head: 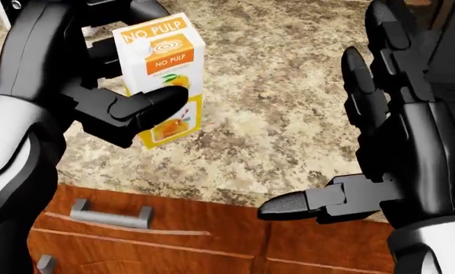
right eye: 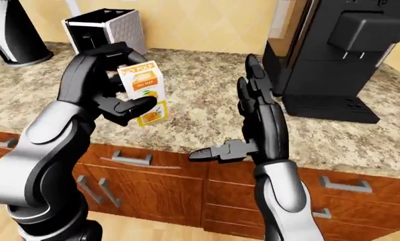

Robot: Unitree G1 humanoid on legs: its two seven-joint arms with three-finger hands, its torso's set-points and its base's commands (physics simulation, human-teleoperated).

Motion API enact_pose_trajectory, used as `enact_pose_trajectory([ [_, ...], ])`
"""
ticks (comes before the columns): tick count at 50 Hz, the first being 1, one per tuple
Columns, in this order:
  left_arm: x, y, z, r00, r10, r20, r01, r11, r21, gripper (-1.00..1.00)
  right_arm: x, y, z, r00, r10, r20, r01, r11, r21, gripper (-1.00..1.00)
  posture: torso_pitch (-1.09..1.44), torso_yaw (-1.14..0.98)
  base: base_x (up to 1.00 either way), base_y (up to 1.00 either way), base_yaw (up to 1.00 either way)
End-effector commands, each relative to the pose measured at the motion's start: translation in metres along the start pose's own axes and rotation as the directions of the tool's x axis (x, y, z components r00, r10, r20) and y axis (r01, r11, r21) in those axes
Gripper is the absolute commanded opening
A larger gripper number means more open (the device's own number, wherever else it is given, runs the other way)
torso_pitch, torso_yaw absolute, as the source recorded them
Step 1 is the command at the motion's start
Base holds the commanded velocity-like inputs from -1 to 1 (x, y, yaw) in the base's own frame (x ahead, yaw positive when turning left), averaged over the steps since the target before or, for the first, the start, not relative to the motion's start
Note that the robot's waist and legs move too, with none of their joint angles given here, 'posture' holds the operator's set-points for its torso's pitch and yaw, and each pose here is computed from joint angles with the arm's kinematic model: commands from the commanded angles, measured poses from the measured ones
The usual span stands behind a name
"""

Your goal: Move the drinks to the dining counter.

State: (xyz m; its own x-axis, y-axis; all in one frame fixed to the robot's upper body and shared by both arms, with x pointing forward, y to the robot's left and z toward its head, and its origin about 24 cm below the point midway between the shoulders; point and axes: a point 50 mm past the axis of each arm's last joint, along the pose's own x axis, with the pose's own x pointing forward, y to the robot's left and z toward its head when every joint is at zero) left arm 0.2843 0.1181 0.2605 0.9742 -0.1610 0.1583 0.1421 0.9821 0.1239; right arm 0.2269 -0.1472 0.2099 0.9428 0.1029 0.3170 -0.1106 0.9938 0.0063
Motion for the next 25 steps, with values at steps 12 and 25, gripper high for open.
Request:
enact_pose_trajectory([
  [12,-0.009,0.012,0.020,0.995,0.039,0.093,-0.037,0.999,-0.024,-1.00,0.002,0.007,0.014,0.999,0.021,0.048,-0.021,1.000,-0.012,1.00,0.00,0.00,0.00,0.00,1.00],
  [25,-0.010,0.016,0.014,0.995,0.051,0.087,-0.049,0.998,-0.026,-1.00,0.004,0.010,0.012,0.998,0.032,0.057,-0.029,0.998,-0.053,1.00,0.00,0.00,0.15,0.00,1.00],
])
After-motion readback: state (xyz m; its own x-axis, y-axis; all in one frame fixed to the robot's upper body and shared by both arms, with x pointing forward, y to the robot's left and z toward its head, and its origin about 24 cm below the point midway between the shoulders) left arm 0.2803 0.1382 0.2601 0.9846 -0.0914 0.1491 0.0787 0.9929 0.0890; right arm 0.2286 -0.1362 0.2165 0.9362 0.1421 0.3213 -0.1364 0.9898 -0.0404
